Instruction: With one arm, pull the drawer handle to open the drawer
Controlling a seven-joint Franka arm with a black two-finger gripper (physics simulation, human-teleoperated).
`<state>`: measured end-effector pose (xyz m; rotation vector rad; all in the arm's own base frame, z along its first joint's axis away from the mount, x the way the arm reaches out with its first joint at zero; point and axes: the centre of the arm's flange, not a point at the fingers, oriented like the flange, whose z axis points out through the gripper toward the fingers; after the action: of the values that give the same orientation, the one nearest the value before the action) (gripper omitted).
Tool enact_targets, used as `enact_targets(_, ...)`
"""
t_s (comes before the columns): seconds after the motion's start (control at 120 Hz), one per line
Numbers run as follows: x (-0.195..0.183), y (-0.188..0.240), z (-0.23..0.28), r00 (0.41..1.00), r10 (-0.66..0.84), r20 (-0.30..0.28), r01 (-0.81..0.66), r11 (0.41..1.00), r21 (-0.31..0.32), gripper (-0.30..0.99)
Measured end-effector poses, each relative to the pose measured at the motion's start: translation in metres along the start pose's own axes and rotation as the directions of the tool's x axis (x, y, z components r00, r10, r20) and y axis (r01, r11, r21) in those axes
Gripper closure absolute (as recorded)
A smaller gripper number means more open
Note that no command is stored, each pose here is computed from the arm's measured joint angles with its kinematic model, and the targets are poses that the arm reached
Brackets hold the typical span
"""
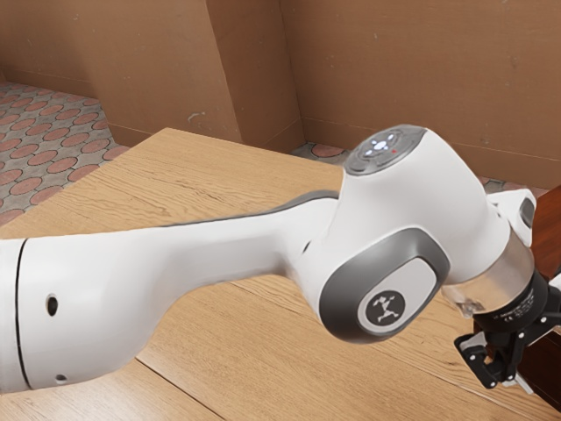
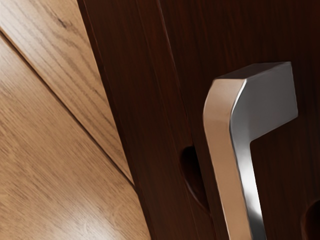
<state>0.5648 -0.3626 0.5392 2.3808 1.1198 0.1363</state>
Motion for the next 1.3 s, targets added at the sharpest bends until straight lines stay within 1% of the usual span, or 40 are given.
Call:
enact_targets(0.217,0.0,-0.003,0.0,1.0,-0.005,-0.004,0.005,1.0,0.0,0.09)
enact_targets(0.5,-0.007,-0.006,-0.004,1.0,-0.006,-0.007,0.006,1.0,0.003,0.23)
enact_targets(0.642,-0.01,-0.011,-0.007,1.0,-0.006,-0.014,0.006,1.0,0.008,0.28)
enact_targets(0.883,-0.019,-0.025,-0.015,1.0,-0.006,-0.027,0.006,1.0,0.019,0.31)
enact_targets(1.092,-0.03,-0.047,-0.023,0.999,-0.004,-0.046,0.005,1.0,0.027,0.31)
enact_targets(1.3,-0.038,-0.064,-0.031,0.998,-0.02,-0.053,0.021,0.999,0.028,0.32)
